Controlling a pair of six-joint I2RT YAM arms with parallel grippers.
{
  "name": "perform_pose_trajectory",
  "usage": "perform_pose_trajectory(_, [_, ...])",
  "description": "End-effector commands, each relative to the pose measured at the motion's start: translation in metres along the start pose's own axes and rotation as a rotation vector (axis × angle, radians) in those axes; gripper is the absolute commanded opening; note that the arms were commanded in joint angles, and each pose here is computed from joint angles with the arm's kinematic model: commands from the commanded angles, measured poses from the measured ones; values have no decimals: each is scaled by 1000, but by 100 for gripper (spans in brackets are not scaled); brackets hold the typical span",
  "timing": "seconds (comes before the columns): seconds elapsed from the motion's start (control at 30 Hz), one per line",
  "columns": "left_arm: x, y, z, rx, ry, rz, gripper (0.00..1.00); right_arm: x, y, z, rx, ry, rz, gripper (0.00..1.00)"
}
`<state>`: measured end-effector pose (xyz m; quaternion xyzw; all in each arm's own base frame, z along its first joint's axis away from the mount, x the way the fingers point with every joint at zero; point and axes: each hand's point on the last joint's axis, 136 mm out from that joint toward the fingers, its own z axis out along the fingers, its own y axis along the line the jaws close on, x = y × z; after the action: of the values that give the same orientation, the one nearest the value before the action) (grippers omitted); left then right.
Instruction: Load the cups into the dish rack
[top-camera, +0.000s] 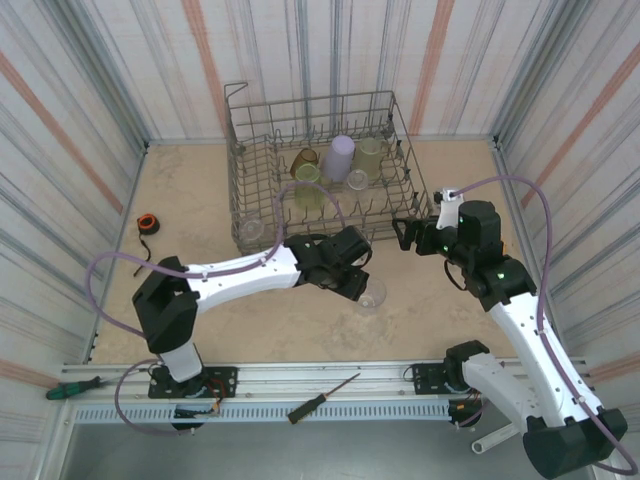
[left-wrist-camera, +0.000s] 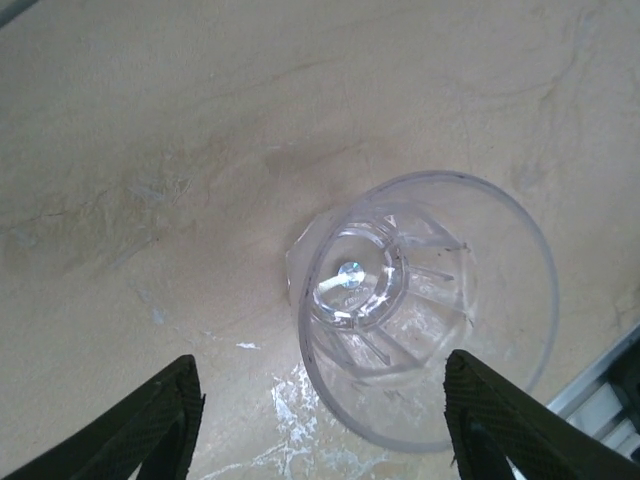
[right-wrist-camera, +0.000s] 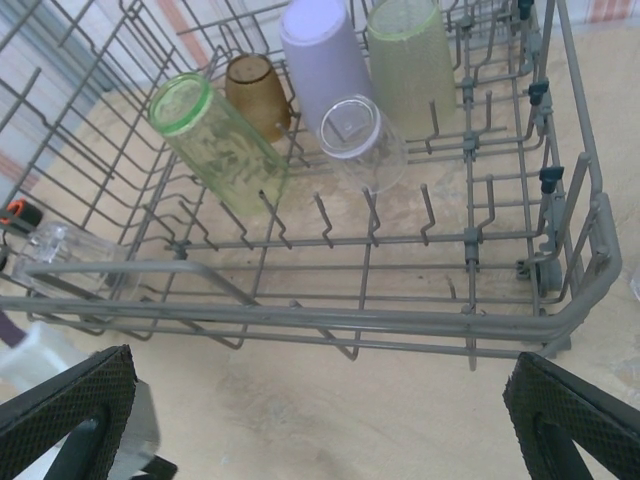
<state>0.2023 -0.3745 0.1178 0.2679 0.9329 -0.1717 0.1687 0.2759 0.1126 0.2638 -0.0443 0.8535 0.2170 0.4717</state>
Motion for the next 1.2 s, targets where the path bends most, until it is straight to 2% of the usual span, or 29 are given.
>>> perform_pose_trajectory(0.0, [-8, -9, 3, 17, -10, 21, 62, 5, -6, 5, 15, 14, 25, 99])
perform_pose_trajectory(0.53, [-9, -3, 26, -40, 32, 49, 47, 7, -11, 13, 32, 21, 26, 99])
perform_pose_trajectory(0.7, [-9, -5, 27, -38, 37, 51, 28, 8, -12, 13, 32, 21, 26, 99])
perform_pose_trajectory(0.87, [-12, -6, 22, -33, 29, 53, 1, 8, -12, 13, 32, 22, 27, 99])
perform_pose_trajectory(1.17, [-24, -11, 5, -31, 8, 68, 0, 13, -14, 17, 36, 32, 26, 99])
